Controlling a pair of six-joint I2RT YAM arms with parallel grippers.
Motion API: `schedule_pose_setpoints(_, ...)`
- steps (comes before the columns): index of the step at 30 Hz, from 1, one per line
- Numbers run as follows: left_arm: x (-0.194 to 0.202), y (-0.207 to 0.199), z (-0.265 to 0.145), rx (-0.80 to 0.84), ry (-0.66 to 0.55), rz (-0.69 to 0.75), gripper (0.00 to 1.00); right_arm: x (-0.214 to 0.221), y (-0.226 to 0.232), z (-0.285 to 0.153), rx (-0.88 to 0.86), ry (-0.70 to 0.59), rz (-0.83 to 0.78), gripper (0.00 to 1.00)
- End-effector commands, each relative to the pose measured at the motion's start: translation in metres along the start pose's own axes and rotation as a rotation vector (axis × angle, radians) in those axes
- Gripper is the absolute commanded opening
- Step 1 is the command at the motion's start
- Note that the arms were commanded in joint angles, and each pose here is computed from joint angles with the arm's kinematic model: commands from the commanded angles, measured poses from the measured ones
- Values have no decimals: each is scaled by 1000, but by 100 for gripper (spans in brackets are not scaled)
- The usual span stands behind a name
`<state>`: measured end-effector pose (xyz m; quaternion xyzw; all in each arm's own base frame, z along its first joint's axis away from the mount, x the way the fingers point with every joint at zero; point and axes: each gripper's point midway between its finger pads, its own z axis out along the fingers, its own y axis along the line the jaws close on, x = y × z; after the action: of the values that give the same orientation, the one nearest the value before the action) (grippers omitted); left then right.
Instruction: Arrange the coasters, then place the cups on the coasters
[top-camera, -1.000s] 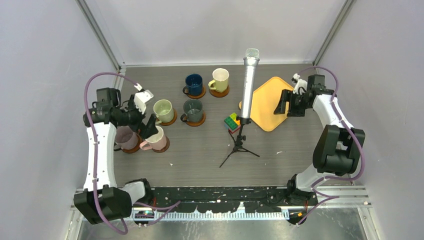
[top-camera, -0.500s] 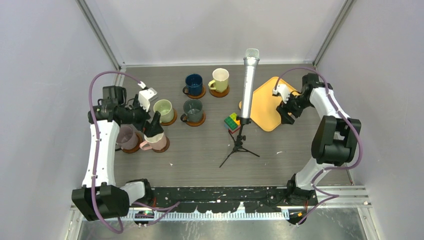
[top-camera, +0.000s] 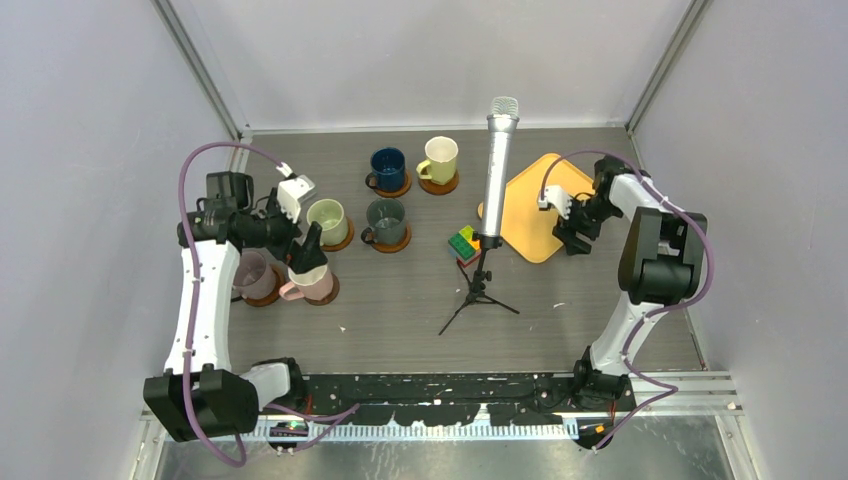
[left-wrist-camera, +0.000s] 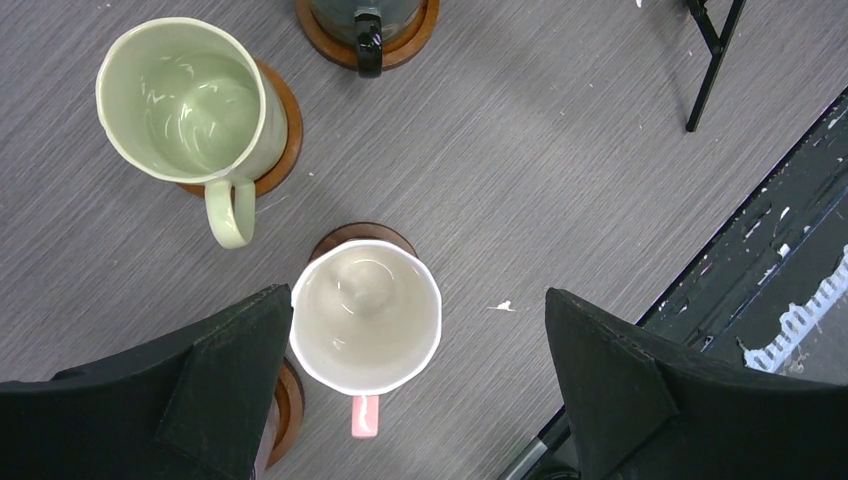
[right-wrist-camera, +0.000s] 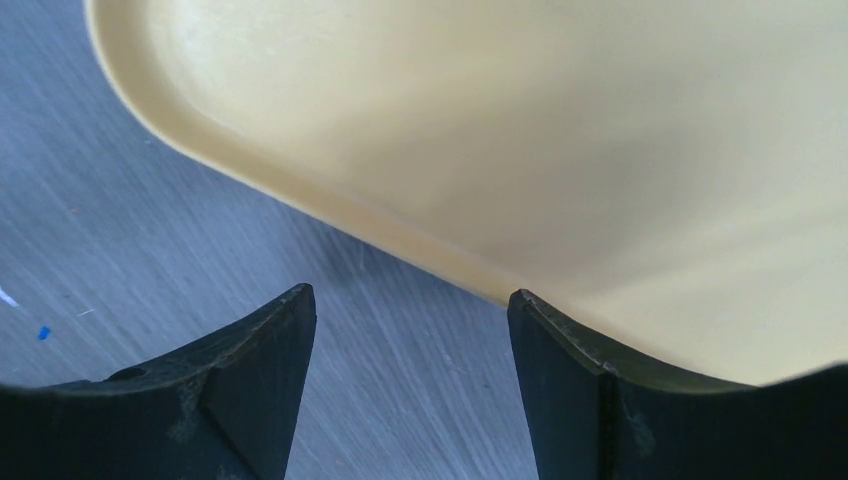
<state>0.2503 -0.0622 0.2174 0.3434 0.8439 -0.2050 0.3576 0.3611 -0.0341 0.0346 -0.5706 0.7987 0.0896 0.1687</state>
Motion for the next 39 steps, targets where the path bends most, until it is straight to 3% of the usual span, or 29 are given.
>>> schedule_pose_setpoints(1, -8, -1, 1, 1, -36, 16, 100, -4, -22, 8, 69, 2, -34, 75)
schedule_pose_setpoints(7, -8, 0, 3, 6, -38, 7, 100, -1, -33, 22, 99, 22, 24, 68)
schedule_pose_setpoints(12, -7, -1, 6, 18, -37, 1, 100, 5, -45, 33, 145, 48, 116, 49)
schedule_pose_setpoints(18, -7, 1, 10, 24, -31, -10, 100, -1, -58, 43, 163, 37, 231, 42)
schedule_pose_setpoints(25, -7, 2, 12, 26, -30, -20, 100, -16, -84, 56, 212, 26, 261, 38)
schedule_pose_setpoints(33, -5, 8, 15, 16, 2, -70, 100, -40, -105, 69, 255, 10, 318, 38)
schedule_pose_setpoints(39, -5, 20, 18, -2, 92, -173, 100, -65, -110, 30, 310, -67, 422, 63)
